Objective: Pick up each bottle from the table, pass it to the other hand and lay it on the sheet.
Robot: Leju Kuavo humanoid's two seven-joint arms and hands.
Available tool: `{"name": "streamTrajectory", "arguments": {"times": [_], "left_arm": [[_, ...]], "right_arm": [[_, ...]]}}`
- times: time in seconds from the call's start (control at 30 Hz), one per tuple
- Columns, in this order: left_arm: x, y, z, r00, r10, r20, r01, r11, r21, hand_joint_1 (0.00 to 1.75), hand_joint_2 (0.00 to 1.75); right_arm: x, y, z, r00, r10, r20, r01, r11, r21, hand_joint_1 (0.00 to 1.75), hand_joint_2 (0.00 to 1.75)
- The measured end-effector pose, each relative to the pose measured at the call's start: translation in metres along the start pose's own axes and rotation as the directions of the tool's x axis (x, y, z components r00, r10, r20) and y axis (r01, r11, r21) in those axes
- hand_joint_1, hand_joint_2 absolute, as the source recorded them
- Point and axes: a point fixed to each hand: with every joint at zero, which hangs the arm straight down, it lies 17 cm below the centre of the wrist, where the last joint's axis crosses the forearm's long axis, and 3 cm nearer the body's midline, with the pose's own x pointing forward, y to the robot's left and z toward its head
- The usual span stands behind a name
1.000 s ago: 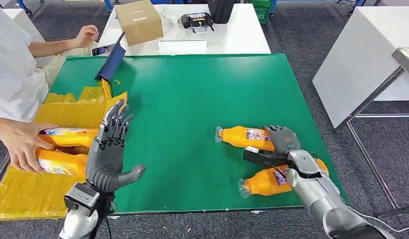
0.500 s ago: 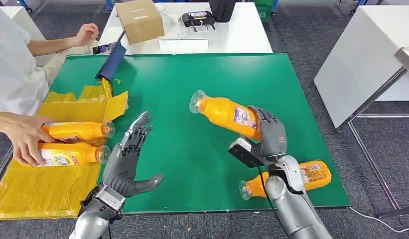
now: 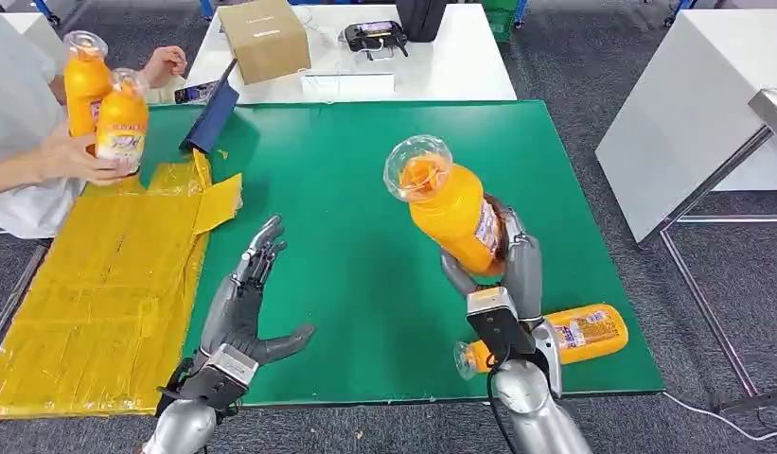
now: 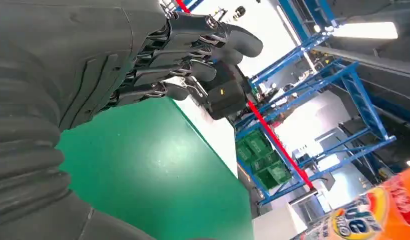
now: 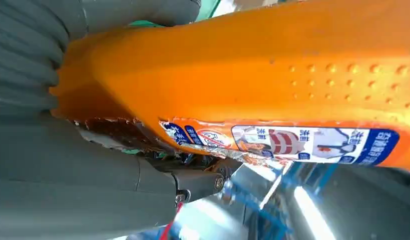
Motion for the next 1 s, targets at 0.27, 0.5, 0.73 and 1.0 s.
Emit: {"name": "streamTrajectory", "arguments": {"times": [0.27, 0.5, 0.73, 1.0], "left_arm": [[0.004, 0.013, -0.007, 0.999, 0.037, 0.019, -0.038, 0.997, 0.061, 0.0, 1.75], [0.012, 0.009, -0.017, 0.995, 0.084, 0.057, -0.087, 0.995, 0.043, 0.0, 1.75], [0.027, -0.009, -0.023, 0.988, 0.124, 0.09, -0.123, 0.992, -0.011, 0.0, 1.75], [0.027, -0.014, -0.024, 0.986, 0.142, 0.088, -0.14, 0.99, -0.03, 1.75, 1.75]], "right_arm": [[0.046, 0.116, 0.031, 0.946, -0.32, -0.06, 0.323, 0.898, 0.3, 1.75, 1.75], [0.066, 0.188, 0.052, 0.959, -0.282, -0.037, 0.263, 0.828, 0.494, 1.75, 1.75], [0.068, 0.22, 0.062, 0.976, -0.218, 0.012, 0.172, 0.802, 0.571, 1.75, 1.75], [0.061, 0.226, 0.063, 0.981, -0.192, 0.011, 0.149, 0.798, 0.584, 1.75, 1.75]]}}
